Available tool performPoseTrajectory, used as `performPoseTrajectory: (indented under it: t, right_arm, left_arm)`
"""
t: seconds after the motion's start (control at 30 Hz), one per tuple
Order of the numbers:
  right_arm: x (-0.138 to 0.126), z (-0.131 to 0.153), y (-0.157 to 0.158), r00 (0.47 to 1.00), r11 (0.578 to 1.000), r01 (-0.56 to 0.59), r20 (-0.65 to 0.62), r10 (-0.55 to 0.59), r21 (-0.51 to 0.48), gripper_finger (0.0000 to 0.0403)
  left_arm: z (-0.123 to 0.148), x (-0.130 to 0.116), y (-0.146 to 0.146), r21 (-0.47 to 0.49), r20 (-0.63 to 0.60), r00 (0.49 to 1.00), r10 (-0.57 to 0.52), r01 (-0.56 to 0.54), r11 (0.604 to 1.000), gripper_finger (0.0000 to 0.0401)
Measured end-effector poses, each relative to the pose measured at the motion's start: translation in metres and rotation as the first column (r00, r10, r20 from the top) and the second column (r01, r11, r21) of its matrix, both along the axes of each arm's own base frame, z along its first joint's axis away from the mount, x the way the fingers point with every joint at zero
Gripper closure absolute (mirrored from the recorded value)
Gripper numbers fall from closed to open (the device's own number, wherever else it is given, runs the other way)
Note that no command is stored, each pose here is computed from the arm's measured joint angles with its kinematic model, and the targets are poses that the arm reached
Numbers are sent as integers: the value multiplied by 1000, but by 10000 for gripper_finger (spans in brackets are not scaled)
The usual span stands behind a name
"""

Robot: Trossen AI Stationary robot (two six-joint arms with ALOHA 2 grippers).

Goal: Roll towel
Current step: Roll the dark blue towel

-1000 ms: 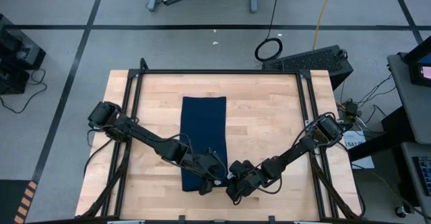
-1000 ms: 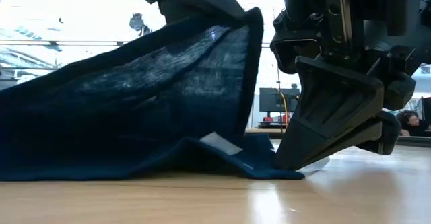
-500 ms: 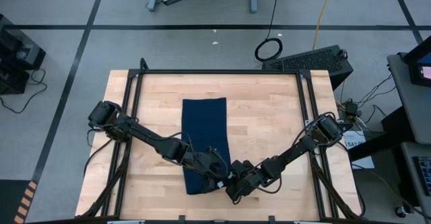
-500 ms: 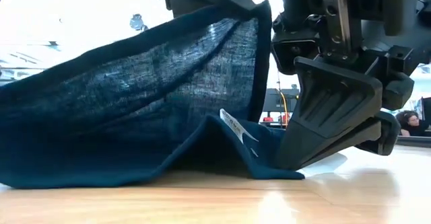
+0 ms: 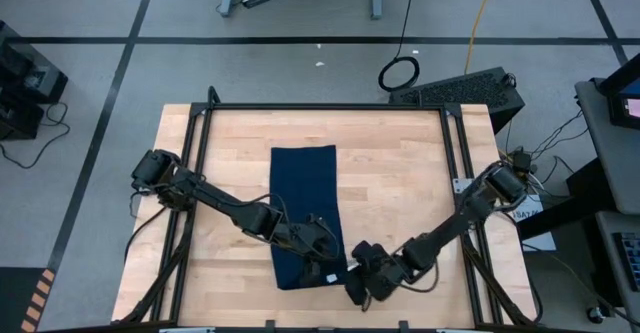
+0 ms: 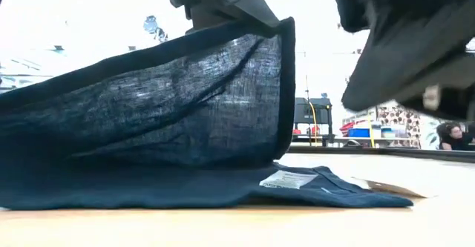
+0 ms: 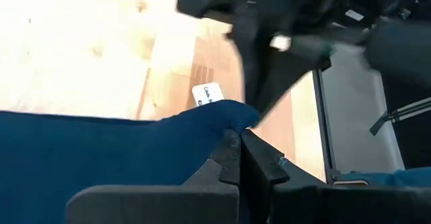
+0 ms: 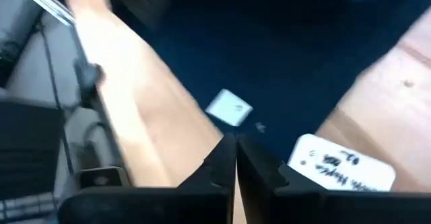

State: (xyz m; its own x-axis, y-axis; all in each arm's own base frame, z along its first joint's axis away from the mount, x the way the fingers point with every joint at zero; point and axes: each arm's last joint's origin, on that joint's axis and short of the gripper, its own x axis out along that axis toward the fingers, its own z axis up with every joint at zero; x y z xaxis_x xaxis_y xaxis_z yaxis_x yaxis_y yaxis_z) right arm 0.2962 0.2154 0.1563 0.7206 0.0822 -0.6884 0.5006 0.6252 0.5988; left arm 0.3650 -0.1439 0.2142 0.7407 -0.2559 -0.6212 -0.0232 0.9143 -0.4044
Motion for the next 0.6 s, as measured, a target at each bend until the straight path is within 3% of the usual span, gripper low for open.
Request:
performPoseTrajectory:
  t: [0.1,0.2,0.4,0.5,0.6]
  right_arm:
    - [-9,11,9,996,998,30,90,-24,-61,388]
    - [-14,17,13,988,979,34,154,-3,-200,361]
    - [-13,32,11,965,889,29,244,94,-457,258]
    - [-9,37,7,959,847,-16,231,162,-531,207]
    - [-6,41,5,958,809,-62,193,213,-585,181]
  left_arm:
    - [1,0,-1,0,10,1000,-7,7,1000,400]
    - [2,1,-1,-7,22,1000,-14,14,1000,400]
    - [2,1,-1,-1,23,999,-39,39,999,400]
    - [2,1,-2,-1,23,999,-42,42,999,400]
    - [2,1,-2,0,26,999,-43,43,999,400]
